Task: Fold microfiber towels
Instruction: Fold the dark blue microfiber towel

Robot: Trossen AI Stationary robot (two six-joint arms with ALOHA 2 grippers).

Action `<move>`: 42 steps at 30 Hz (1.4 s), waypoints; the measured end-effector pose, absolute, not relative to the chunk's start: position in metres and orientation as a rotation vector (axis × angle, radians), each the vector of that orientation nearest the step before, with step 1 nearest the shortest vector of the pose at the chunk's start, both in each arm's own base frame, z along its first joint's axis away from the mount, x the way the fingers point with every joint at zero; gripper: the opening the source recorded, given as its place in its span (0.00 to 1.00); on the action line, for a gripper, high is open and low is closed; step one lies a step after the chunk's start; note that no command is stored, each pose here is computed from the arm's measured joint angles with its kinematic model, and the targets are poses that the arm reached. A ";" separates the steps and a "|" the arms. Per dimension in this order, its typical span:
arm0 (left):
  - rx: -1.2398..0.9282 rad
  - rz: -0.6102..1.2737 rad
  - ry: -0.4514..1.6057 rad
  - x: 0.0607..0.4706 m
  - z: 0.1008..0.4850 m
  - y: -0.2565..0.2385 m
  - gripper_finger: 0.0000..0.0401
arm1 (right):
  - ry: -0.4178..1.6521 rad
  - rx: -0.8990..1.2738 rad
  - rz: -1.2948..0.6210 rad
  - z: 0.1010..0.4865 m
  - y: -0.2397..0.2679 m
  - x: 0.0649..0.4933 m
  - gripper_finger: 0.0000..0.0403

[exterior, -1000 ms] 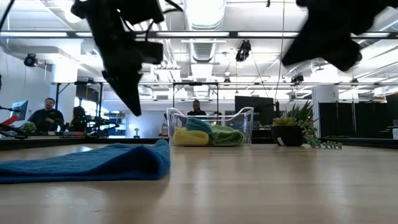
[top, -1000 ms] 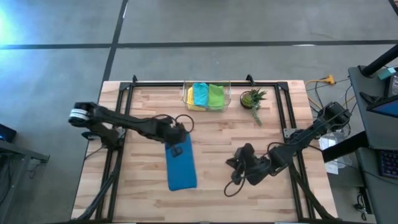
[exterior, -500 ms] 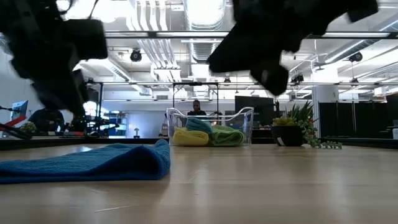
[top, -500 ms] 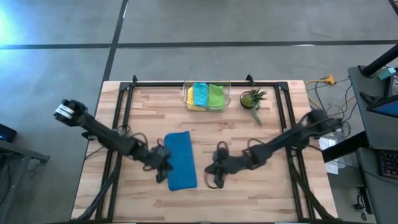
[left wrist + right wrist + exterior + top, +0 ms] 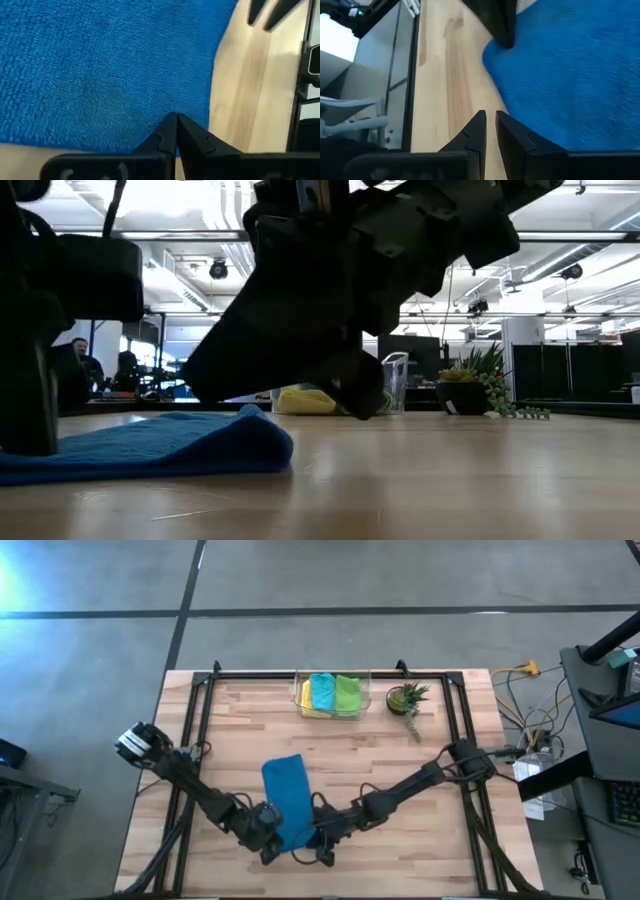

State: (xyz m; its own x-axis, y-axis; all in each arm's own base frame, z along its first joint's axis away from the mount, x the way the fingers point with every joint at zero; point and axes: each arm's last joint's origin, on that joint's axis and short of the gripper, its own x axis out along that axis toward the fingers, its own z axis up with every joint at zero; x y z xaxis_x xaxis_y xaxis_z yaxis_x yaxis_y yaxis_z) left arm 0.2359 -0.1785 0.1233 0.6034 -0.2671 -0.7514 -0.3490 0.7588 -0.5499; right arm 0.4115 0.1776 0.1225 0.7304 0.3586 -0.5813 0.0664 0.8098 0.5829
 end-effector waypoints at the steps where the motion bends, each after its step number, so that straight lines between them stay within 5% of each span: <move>1: -0.734 0.056 0.952 0.237 0.122 -0.182 0.00 | 0.749 0.628 0.166 0.122 0.177 0.411 0.10; 15: -0.734 0.042 0.956 0.241 0.122 -0.194 0.00 | 0.965 0.622 0.082 0.108 0.172 0.397 0.09; 30: -0.663 0.027 0.935 0.239 0.128 -0.193 0.00 | 0.883 0.610 0.154 0.122 0.180 0.398 0.09; 42: -0.424 -0.147 0.736 0.195 0.189 -0.211 0.00 | 0.776 0.212 0.307 0.178 0.194 0.374 0.09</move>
